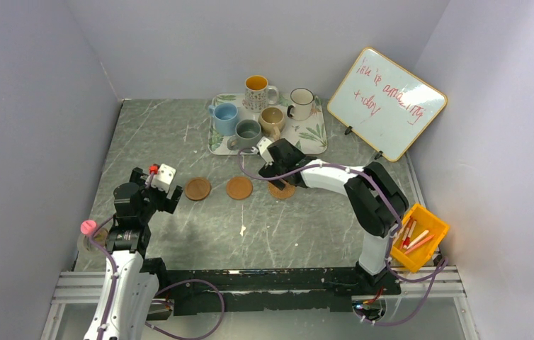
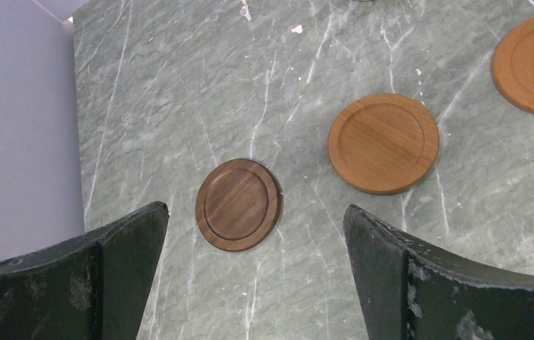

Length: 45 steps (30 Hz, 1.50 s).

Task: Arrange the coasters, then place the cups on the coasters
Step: Move the coaster to the center of the board.

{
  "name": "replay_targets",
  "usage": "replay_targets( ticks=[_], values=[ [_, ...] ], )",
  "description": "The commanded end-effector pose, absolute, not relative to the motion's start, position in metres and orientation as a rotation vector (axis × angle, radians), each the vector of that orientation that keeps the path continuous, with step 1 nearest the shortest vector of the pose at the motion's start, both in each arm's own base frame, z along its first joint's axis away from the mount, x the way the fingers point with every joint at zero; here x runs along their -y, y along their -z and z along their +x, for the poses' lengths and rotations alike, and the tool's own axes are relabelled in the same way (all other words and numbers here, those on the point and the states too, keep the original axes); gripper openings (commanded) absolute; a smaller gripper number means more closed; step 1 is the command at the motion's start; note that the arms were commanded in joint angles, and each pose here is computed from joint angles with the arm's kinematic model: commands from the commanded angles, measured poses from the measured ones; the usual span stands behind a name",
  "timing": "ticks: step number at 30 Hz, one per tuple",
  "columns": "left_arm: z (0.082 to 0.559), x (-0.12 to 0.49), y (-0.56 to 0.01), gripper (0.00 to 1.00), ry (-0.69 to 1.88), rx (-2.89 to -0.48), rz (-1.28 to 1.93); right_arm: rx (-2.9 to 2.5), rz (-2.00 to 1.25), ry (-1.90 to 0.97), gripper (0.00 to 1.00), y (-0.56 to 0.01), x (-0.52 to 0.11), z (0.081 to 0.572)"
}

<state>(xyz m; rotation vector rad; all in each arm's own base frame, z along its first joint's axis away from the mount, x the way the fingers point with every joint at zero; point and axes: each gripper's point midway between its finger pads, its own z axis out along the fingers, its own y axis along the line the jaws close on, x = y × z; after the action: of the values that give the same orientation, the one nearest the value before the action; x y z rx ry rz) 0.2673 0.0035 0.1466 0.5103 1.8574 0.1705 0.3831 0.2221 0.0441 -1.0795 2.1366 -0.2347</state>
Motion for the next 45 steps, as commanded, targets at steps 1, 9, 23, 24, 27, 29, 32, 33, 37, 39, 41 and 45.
replay_targets(
  ticks=[1, 9, 23, 24, 27, 29, 32, 33, 37, 39, 41, 45],
  values=[
    [0.271, -0.005, -0.152, 1.0, -0.177, -1.834, 0.495, -2.153, -1.121, 0.265, 1.0, -0.043, -0.221, 0.378],
    [0.271, -0.006, -0.152, 1.0, -0.18, -1.835, 0.49, -2.141, -1.145, 0.233, 1.0, -0.046, -0.228, 0.374],
    [0.271, -0.006, -0.151, 1.0, -0.183, -1.837, 0.486, -2.128, -1.131, 0.291, 1.0, -0.05, -0.224, 0.377],
    [0.271, -0.006, -0.151, 1.0, -0.183, -1.837, 0.488, -2.124, -1.127, 0.294, 1.0, -0.052, -0.224, 0.378],
    [0.271, -0.006, -0.152, 1.0, -0.183, -1.835, 0.488, -2.114, -1.117, 0.292, 1.0, -0.057, -0.224, 0.379],
    [0.271, -0.006, -0.151, 1.0, -0.182, -1.838, 0.487, -2.11, -1.114, 0.286, 1.0, -0.06, -0.224, 0.378],
    [0.271, -0.007, -0.151, 1.0, -0.186, -1.837, 0.486, -2.1, -1.106, 0.287, 1.0, -0.065, -0.225, 0.379],
    [0.271, -0.007, -0.151, 1.0, -0.186, -1.838, 0.485, -2.098, -1.104, 0.286, 1.0, -0.066, -0.225, 0.379],
    [0.271, -0.007, -0.151, 1.0, -0.187, -1.839, 0.483, -2.089, -1.092, 0.273, 1.0, -0.071, -0.226, 0.38],
    [0.271, -0.007, -0.152, 1.0, -0.187, -1.837, 0.482, -2.081, -1.083, 0.267, 1.0, -0.074, -0.226, 0.38],
    [0.271, -0.008, -0.151, 1.0, -0.19, -1.838, 0.481, -2.076, -1.077, 0.265, 1.0, -0.077, -0.226, 0.38],
    [0.271, -0.008, -0.152, 1.0, -0.194, -1.837, 0.478, -2.053, -1.046, 0.263, 1.0, -0.089, -0.226, 0.382]
  ],
)
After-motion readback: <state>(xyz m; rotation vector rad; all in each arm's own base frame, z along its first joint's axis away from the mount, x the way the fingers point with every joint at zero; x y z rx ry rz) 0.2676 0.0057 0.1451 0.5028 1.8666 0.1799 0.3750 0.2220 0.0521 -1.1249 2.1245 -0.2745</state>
